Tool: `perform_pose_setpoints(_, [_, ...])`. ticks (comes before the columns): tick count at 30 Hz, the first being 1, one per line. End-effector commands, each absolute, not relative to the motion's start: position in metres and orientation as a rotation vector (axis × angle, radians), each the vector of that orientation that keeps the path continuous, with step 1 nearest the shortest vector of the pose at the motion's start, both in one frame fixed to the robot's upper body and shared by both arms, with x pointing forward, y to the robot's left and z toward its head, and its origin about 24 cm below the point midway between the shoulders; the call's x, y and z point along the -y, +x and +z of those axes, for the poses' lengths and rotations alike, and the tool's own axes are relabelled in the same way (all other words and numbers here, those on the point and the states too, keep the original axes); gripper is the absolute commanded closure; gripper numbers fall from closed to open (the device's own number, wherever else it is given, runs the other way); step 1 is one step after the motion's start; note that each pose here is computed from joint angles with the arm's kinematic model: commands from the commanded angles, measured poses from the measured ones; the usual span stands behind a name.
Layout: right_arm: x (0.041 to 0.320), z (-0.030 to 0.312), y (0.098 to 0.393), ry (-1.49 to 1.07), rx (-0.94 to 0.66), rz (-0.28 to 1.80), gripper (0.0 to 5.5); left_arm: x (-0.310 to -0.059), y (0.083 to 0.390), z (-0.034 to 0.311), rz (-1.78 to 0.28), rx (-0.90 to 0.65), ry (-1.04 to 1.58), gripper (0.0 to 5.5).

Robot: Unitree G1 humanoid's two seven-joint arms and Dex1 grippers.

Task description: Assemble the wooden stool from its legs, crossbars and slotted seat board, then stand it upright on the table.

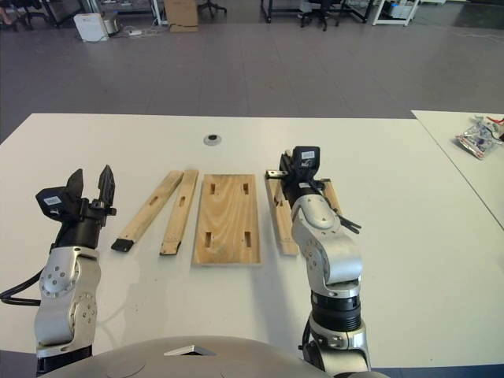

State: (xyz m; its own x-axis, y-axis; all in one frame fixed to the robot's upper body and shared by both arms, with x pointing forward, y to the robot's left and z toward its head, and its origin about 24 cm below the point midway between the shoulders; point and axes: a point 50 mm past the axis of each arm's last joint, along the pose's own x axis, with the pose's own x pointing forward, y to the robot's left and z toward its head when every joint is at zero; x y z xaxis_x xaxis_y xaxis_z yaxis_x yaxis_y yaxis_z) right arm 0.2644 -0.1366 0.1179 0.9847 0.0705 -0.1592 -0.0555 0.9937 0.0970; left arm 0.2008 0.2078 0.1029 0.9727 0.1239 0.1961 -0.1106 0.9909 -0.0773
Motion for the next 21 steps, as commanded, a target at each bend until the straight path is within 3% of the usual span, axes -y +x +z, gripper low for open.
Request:
perform_pose_setpoints(1, [0.139,0.118,0.269,0.082,-0.148,0.036,5.08,-0.207,0.204,0.106,0.109,0.209,-0.058,2.67])
perform_pose_setpoints(15, [0.145,0.098,0.281,0.069,-0.166,0.013,5.08,-0.203,0.214,0.108,0.066,0.224,-0.048,2.67])
perform_pose_setpoints(21, [0.142,0.091,0.280,0.075,-0.124,0.119,5.08,-0.198,0.213,0.107,0.058,0.226,-0.059,2.67])
